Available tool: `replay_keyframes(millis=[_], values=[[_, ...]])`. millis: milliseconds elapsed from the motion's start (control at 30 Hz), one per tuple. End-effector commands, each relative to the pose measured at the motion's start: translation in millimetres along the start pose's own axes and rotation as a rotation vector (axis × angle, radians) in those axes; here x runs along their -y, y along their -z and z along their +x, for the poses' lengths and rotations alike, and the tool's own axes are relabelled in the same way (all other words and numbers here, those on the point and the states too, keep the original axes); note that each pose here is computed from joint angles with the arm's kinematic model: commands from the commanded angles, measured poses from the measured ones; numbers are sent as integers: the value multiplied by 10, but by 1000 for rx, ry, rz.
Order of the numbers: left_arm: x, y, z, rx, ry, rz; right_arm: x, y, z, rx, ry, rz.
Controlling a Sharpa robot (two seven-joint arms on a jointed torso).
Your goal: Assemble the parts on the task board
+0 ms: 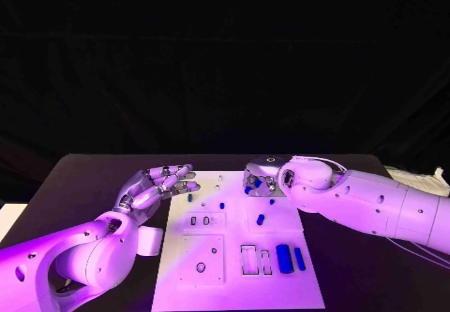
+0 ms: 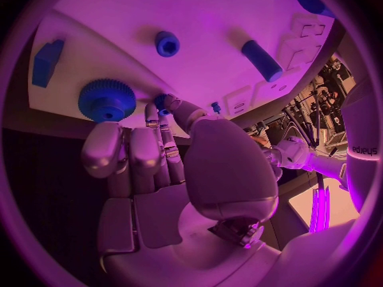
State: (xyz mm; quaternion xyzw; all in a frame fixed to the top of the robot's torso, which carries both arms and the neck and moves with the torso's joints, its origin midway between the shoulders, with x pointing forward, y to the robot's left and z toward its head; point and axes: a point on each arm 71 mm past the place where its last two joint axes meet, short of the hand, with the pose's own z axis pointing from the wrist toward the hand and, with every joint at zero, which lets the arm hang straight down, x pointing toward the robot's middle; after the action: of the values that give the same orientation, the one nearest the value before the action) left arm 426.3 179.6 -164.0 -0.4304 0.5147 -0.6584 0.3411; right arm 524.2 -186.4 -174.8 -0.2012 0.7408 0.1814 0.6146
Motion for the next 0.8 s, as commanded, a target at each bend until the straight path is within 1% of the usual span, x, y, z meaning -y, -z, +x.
replay_keyframes(millis=[33,267,400,500,600,733,800], values=[[8,-4,20,-20,13,2,-8,-3,35,-31,19,-9],[5,-9,15,-17,12,0,-3,-6,47,-41,20,-11],[2,-10,12,-14,12,-2,-4,-8,46,-34,19,-14],[1,-11,7,-11,11,-3,-3,-6,21,2,16,-12],[0,-13,2,-10,10,-4,-6,4,-18,53,12,-10],[-2,-15,-6,-8,9,-4,-22,24,-89,136,2,-7],[-2,-16,-8,-7,9,-5,-34,26,-117,164,-1,-7]])
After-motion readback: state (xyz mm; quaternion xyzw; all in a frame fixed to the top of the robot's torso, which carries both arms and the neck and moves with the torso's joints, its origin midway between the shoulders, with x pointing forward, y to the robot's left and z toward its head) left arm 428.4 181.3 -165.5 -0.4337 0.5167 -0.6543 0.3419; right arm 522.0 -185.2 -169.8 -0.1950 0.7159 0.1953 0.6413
